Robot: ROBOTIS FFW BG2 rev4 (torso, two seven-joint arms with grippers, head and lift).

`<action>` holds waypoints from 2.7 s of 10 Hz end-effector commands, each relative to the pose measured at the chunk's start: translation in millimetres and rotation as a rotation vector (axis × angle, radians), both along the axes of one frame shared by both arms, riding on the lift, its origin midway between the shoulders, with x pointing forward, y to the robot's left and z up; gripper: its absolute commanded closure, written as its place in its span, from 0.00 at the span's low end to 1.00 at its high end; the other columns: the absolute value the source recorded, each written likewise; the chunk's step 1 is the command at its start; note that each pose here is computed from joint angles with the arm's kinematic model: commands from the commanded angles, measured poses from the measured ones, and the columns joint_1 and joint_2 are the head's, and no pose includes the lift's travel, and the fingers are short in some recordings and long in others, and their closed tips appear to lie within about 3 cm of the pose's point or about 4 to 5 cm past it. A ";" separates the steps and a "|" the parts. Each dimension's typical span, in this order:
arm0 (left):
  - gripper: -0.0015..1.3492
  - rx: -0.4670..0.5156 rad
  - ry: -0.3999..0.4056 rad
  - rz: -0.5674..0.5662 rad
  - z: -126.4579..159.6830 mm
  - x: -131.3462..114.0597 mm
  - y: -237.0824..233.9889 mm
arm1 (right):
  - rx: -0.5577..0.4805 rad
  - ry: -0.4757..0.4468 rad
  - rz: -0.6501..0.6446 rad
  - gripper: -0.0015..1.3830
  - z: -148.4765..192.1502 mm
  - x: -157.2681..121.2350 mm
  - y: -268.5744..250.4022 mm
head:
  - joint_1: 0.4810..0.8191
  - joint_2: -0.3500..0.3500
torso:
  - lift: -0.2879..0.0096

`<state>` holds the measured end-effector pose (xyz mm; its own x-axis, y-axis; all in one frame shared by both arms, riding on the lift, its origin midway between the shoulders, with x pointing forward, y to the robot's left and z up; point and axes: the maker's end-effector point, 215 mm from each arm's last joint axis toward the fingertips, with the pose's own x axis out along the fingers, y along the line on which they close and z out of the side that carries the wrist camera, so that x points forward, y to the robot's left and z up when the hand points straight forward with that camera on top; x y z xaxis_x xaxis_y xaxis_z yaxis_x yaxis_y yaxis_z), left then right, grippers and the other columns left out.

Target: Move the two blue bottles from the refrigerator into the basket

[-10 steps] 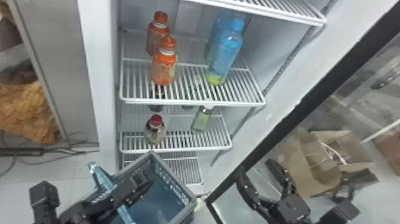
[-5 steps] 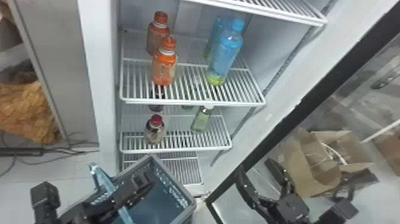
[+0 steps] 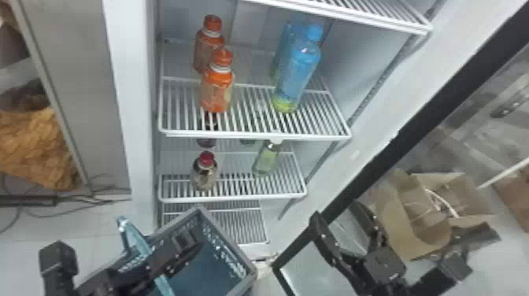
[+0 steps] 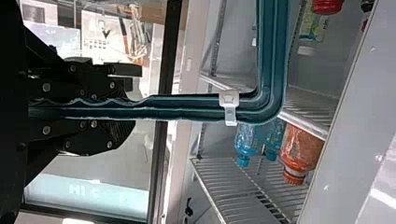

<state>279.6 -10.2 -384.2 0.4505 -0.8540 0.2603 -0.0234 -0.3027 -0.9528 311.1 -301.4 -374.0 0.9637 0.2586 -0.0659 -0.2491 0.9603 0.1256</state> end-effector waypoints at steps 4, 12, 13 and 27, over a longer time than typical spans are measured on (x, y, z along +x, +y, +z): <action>0.89 -0.005 -0.004 0.004 1.9 1.6 1.3 | 0.005 -0.050 0.035 0.09 38.0 49.8 13.7 | 0.63 0.00 | 0.97; 0.89 -0.002 -0.005 -0.001 1.0 0.3 3.3 | 0.033 -0.056 -0.032 0.09 60.2 134.9 14.7 | 0.63 0.00 | 0.97; 0.89 -0.004 -0.005 -0.001 1.4 0.4 2.9 | 0.032 -0.055 -0.041 0.09 61.1 144.6 12.2 | 0.63 0.00 | 0.97; 0.89 -0.004 -0.004 -0.001 1.3 0.4 3.4 | 0.023 -0.053 -0.050 0.09 82.6 273.3 26.7 | 0.63 0.00 | 0.97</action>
